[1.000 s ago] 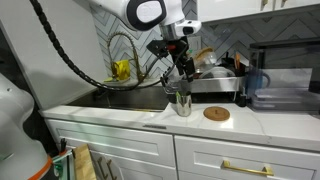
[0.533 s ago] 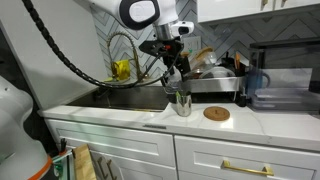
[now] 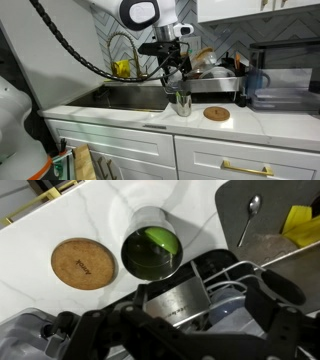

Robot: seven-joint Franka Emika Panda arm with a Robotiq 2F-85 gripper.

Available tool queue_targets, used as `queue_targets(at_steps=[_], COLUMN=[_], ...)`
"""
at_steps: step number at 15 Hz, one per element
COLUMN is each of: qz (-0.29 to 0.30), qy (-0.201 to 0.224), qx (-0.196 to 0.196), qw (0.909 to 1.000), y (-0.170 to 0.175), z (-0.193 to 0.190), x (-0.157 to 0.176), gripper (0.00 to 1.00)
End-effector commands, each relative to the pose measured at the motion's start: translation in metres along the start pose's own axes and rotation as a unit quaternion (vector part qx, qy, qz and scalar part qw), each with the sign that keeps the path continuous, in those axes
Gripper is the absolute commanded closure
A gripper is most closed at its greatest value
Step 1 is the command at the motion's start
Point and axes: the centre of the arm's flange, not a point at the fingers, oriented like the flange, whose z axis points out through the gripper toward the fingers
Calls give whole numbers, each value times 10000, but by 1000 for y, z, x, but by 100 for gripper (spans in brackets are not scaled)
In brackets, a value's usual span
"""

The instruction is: Remove the green measuring spoon from the silver cup and put it on the counter then place the cup upright.

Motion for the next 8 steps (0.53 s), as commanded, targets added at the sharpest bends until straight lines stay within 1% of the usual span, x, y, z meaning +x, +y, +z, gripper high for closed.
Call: queue_targets(at_steps=[1, 3, 5, 6, 7, 8], qz=[-785, -1094, -1317, -1408, -1480, -1562], qy=[-239, -347, -406, -420, -457, -495], qx=[252, 337, 327, 277, 196, 147], qw=[9963, 9928, 9899, 9888, 9877, 9864], y=[3, 3, 5, 6, 8, 8], z=[4, 9, 11, 13, 16, 18], x=[-20, -25, -29, -30, -31, -32], gripper=[0, 0, 0, 1, 4, 4])
